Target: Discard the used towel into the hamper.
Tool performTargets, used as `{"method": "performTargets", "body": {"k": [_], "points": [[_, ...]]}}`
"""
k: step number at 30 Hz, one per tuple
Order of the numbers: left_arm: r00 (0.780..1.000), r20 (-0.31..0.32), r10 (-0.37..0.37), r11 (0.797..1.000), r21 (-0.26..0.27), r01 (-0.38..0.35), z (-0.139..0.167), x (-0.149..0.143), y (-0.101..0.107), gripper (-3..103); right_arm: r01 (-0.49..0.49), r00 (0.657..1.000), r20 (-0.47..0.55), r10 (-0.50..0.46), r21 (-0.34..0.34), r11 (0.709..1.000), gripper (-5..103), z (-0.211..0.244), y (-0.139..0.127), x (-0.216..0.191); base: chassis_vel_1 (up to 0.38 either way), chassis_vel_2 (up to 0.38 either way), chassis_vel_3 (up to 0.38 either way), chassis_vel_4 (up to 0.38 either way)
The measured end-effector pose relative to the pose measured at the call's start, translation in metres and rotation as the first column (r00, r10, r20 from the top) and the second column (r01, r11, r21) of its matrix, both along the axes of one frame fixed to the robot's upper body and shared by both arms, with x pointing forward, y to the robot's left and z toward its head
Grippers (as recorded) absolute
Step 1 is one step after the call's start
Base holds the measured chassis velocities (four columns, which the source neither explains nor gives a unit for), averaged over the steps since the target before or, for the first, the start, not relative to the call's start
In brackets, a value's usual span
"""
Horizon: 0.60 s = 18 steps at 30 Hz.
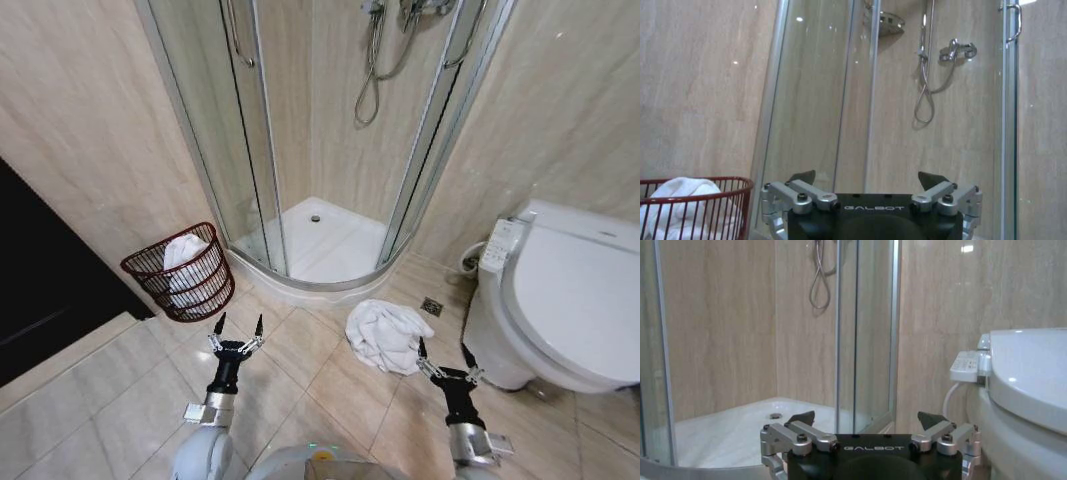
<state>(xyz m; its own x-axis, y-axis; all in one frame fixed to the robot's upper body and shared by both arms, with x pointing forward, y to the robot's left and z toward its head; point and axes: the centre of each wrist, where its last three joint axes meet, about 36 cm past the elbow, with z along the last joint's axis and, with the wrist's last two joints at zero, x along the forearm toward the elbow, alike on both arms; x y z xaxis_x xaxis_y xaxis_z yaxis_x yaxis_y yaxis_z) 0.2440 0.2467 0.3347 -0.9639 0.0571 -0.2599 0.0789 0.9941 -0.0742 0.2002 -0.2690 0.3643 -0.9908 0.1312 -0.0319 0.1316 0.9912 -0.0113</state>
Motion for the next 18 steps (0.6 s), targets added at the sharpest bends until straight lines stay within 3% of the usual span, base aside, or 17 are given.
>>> {"method": "performTargets", "body": {"k": [10, 18], "points": [[1.0, 0.001, 0.001, 1.0, 0.0, -0.001, -0.0003, -0.0014, -0.0029, 100, -0.005, 1.0, -0.006, 0.005, -0.006, 1.0, 100, -0.0011, -0.0033, -0.0008, -0.045, 0.035, 0.029, -0.041], [1.0, -0.002, 0.001, 1.0, 0.001, -0.001, -0.0024, -0.0016, -0.0047, 100, -0.005, 1.0, -0.012, 0.005, -0.002, 1.0, 100, -0.0035, -0.0042, -0.0002, -0.123, 0.125, 0.127, -0.119]]}}
